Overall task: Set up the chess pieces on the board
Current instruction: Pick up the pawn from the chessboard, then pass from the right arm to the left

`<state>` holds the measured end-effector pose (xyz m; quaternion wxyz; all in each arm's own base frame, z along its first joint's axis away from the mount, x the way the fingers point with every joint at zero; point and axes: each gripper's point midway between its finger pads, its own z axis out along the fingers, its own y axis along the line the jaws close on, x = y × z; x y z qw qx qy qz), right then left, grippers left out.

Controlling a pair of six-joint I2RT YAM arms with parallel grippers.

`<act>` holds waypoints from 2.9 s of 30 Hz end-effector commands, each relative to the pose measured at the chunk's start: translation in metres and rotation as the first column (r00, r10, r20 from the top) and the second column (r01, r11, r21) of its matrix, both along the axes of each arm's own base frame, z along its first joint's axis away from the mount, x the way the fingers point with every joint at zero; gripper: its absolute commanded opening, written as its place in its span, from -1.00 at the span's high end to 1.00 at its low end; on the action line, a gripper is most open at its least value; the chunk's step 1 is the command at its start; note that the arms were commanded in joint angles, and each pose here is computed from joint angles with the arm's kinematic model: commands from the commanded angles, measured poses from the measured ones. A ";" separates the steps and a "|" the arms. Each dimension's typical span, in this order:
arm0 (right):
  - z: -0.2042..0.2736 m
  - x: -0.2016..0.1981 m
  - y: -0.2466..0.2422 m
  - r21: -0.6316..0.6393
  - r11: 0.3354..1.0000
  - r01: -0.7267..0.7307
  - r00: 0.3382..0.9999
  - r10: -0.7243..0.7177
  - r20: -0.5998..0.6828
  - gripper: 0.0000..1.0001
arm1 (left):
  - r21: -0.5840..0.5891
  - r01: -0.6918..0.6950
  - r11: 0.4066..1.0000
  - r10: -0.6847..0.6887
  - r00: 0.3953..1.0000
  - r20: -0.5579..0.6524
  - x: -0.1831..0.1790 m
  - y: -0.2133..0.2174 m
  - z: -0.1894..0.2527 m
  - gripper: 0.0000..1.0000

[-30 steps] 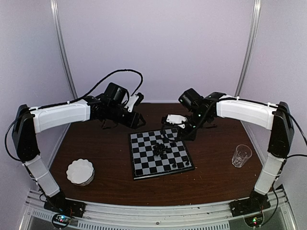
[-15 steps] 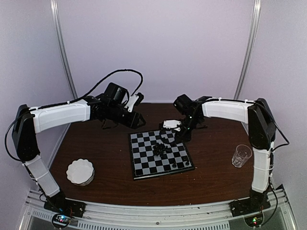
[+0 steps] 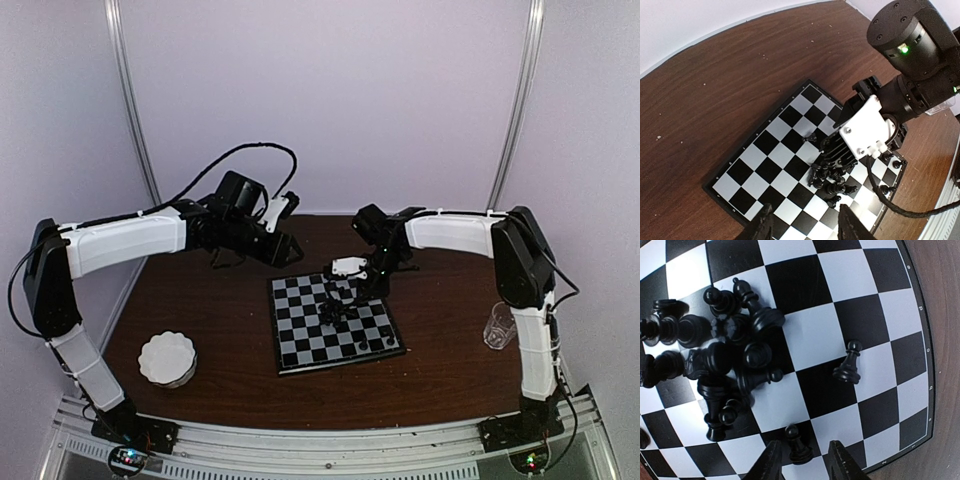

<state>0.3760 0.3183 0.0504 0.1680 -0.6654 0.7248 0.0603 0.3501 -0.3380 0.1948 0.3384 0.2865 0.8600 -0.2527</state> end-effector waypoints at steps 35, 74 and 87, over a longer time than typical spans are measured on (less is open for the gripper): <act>0.104 -0.046 0.003 0.346 0.914 0.213 0.966 -0.143 -0.217 0.87 | -0.268 0.123 0.955 -0.114 0.992 0.052 -0.017 -0.027 0.041 0.12; 0.171 -0.083 0.047 0.505 0.841 0.195 0.956 -0.047 -0.291 0.86 | -0.578 0.220 0.786 -0.386 0.905 -0.180 -0.068 -0.090 0.033 0.44; 0.175 -0.083 0.049 0.516 0.831 0.205 0.953 -0.050 -0.299 0.86 | -0.565 0.205 0.799 -0.377 0.903 -0.206 -0.067 -0.091 0.027 0.49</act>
